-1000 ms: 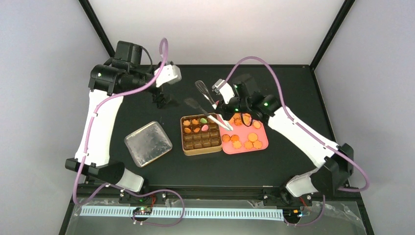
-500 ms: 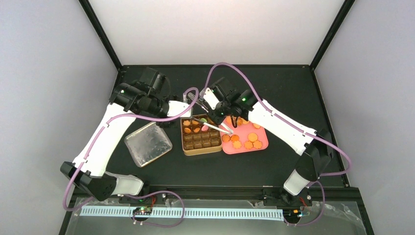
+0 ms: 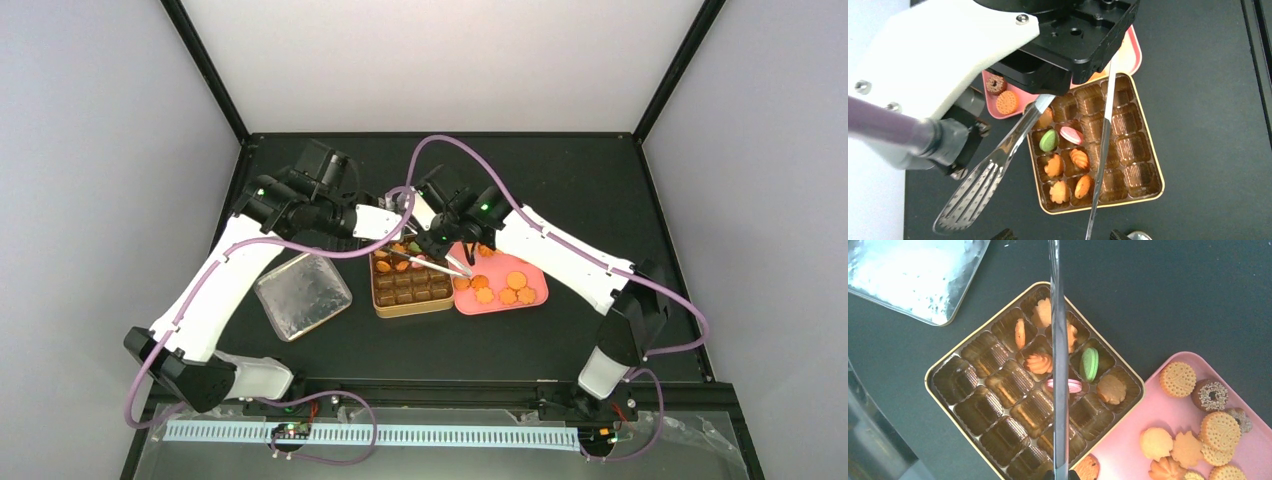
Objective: Pack the cookies
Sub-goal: Pass from the right arm to the left
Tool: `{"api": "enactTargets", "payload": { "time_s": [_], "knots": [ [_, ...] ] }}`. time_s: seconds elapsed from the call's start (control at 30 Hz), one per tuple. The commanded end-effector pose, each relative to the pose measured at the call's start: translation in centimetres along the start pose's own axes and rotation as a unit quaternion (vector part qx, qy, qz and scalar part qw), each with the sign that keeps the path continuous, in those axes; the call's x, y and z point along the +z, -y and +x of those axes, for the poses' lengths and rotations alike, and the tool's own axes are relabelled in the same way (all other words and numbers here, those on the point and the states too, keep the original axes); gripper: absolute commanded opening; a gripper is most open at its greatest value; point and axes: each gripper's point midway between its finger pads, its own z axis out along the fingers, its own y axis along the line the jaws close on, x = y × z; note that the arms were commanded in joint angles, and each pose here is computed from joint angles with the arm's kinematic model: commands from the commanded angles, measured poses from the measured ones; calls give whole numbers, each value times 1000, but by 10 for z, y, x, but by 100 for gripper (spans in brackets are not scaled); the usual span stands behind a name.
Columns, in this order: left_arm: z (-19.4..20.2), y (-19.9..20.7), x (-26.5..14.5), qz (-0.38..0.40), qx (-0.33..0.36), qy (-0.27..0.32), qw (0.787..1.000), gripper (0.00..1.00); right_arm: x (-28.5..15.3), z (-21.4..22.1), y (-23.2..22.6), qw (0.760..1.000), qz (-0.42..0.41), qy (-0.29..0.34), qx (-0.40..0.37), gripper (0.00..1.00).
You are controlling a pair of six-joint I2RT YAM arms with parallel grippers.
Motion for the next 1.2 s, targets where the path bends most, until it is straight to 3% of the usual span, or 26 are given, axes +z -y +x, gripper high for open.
{"api": "enactTargets", "payload": {
  "time_s": [0.0, 0.27, 0.53, 0.67, 0.77, 0.8, 0.87, 1.0, 1.13, 1.17],
  "knots": [
    [18, 9, 13, 24, 3, -45, 999, 47, -10, -20, -3, 1000, 8, 27, -8, 1],
    [31, 14, 20, 45, -10, -77, 996, 36, -9, -22, -6, 1000, 7, 27, -14, 1],
    [29, 18, 22, 52, -13, -69, 996, 2, -16, -28, -8, 999, 5, 43, -13, 1],
    [28, 19, 21, 55, -16, -63, 996, 2, -26, -36, -3, 998, 19, 66, -9, 2],
    [21, 18, 20, 54, -22, -49, 997, 1, -38, -45, 2, 996, 34, 85, -7, 8],
    [19, 19, 20, 56, -25, -44, 997, 2, -43, -48, 4, 995, 38, 94, -7, 12],
    [14, 17, 20, 59, -34, -33, 997, 2, -56, -57, 10, 992, 51, 119, -2, 38],
    [4, 15, 21, 64, -61, -13, 996, 2, -99, -74, 38, 976, 86, 193, 45, 73],
    [0, 10, 26, 68, -93, -1, 993, 2, -147, -77, 74, 951, 88, 272, 118, 98],
    [-3, 10, 27, 70, -100, 5, 992, 1, -156, -76, 78, 944, 77, 293, 130, 99]
  ]
}}
